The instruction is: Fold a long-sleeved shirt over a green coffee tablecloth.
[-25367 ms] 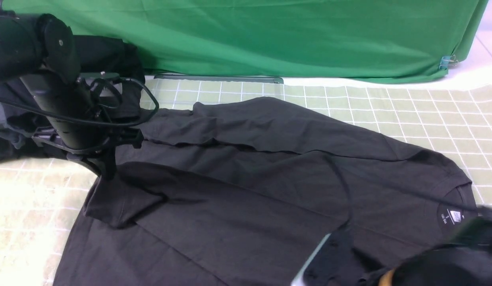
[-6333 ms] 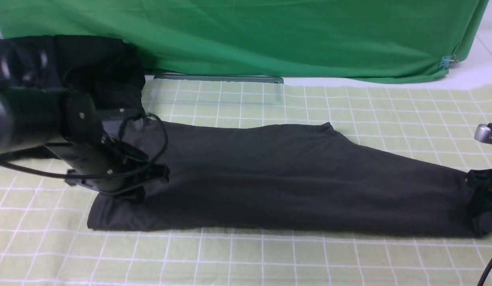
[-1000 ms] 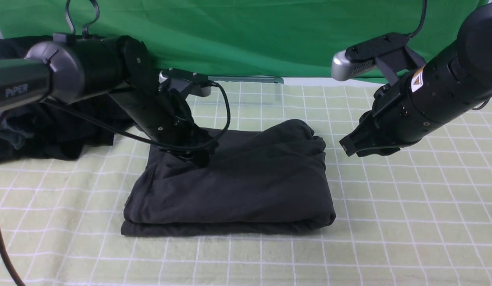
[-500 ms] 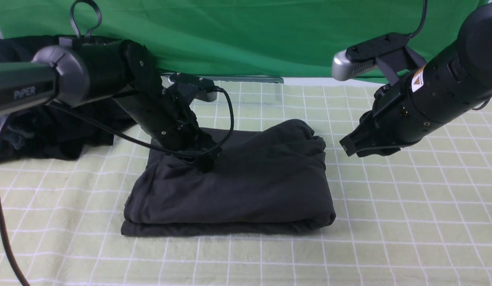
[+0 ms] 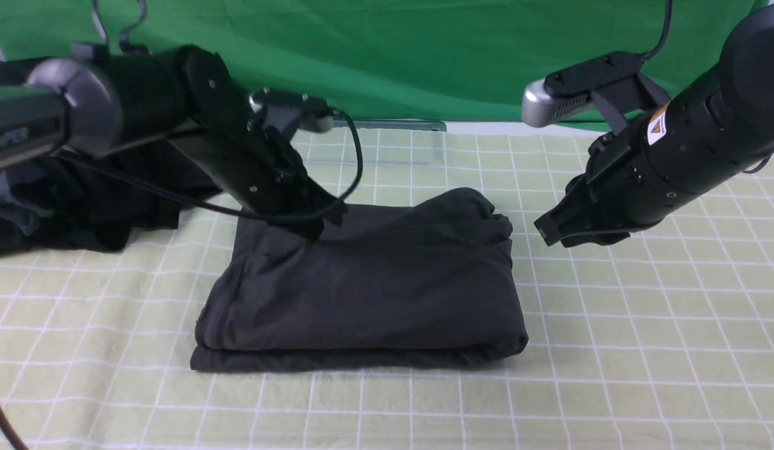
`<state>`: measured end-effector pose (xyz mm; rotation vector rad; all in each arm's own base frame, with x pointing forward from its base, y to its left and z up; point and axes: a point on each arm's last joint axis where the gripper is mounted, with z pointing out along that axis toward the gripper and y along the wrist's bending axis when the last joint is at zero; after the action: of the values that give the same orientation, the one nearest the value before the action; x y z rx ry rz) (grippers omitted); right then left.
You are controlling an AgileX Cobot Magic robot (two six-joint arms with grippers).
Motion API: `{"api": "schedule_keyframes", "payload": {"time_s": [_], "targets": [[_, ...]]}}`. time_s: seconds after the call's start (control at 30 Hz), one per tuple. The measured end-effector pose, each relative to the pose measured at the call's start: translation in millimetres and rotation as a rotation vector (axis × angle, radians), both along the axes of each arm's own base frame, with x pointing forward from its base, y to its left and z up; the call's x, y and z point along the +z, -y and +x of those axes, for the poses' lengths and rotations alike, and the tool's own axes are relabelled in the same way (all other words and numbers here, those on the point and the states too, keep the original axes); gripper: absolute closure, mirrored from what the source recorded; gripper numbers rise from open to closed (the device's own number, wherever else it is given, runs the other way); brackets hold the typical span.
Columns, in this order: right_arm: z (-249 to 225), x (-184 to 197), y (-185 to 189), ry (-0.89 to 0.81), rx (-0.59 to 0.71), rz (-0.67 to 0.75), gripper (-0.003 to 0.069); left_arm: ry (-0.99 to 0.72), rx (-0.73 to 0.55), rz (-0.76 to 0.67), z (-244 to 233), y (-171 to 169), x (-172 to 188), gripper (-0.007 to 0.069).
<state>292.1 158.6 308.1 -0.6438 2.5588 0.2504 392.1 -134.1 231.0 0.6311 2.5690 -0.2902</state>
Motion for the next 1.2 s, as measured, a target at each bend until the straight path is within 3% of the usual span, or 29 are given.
{"api": "schedule_keyframes", "payload": {"time_s": [0.27,0.5,0.57,0.73,0.9,1.0,1.13,1.2], "targets": [[0.3,0.2,0.0,0.003,-0.001,0.002,0.0648,0.056,0.045,0.026,0.1,-7.4,13.8,0.0626],[0.4,0.3,-0.2,0.003,-0.002,0.006,0.0648,0.047,-0.066,-0.011,-3.7,-0.7,14.3,0.0601],[0.5,0.4,-0.3,0.005,-0.002,0.007,0.0648,0.047,-0.091,-0.026,-4.3,1.4,14.3,0.0531],[0.6,0.4,-0.3,0.006,-0.002,0.007,0.0648,-0.031,-0.111,-0.007,-2.1,2.9,-6.9,0.0272],[0.7,0.5,-0.4,0.007,-0.002,0.008,0.0648,-0.119,-0.120,0.006,-0.1,4.4,-31.9,0.0167],[0.7,0.5,-0.4,0.007,-0.002,0.008,0.0648,-0.164,-0.125,0.008,-0.6,5.2,-41.8,0.0218],[0.7,0.5,-0.4,0.008,0.002,0.006,0.0648,-0.179,-0.127,-0.004,-0.7,6.5,-40.2,0.0540],[0.7,0.5,-0.4,0.010,0.009,0.003,0.0648,-0.165,-0.119,-0.013,2.3,6.8,-34.8,0.0597]]}}
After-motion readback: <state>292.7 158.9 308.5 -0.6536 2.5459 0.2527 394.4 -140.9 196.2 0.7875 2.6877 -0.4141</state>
